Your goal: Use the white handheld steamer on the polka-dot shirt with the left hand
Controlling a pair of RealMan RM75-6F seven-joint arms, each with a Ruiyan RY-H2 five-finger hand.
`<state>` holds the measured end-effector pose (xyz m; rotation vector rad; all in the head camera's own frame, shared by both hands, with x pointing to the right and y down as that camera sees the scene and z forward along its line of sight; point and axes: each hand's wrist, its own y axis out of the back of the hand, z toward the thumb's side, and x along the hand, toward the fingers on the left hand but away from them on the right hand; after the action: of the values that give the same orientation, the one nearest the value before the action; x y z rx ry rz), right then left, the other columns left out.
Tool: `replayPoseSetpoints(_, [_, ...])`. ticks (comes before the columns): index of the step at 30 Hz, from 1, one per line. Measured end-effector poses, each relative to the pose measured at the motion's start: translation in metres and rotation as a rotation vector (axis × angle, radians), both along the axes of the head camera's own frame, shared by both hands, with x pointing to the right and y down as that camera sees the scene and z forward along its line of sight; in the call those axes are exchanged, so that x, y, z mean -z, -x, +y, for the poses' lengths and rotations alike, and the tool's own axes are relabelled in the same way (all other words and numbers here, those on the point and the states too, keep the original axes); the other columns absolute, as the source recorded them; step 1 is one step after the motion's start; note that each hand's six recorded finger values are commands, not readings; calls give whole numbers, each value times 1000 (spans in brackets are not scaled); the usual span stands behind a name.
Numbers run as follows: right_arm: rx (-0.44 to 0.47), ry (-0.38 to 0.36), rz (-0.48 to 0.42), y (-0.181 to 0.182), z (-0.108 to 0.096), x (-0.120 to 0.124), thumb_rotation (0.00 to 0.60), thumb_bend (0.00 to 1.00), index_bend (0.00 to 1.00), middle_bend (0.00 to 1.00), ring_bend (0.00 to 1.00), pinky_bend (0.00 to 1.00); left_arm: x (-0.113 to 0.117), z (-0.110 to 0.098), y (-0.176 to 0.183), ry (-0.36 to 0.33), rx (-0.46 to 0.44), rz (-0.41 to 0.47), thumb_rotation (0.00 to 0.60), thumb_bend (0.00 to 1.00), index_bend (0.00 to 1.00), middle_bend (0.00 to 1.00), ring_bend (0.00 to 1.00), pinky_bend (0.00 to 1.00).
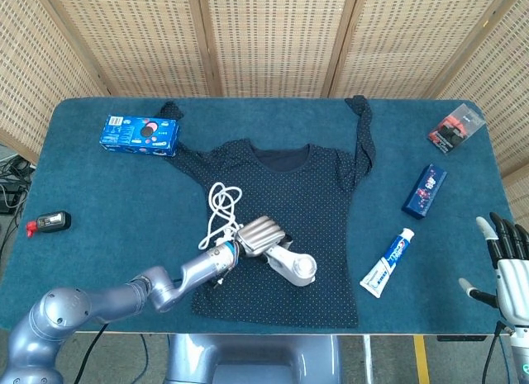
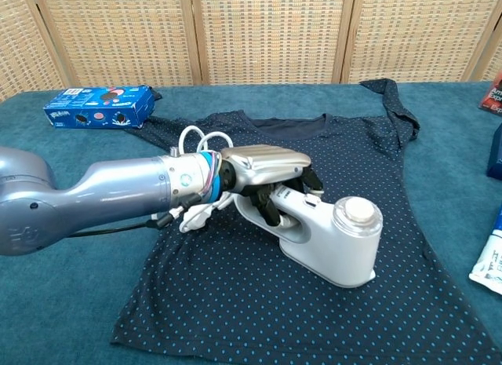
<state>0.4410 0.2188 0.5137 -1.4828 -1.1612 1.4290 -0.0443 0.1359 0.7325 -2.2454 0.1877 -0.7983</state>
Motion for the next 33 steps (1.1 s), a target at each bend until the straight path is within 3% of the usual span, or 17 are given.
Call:
replayPoseSetpoints(6, [1,-4,-2,0,0,1,600,0,0,0,0,0,-5,-1,5,-17,-2,-28,600,668,931,764,716,811])
replayPoseSetpoints(25, [13,0,-1,5,2,0,600,0,0,0,0,0,-6,-55,71,-120,95,-141,600,669,932,765,716,811])
replayPoseSetpoints(33, [18,0,-3,6,2,0,600,0,0,0,0,0,-6,-64,94,-129,132,-162,600,669,933,764,716,805])
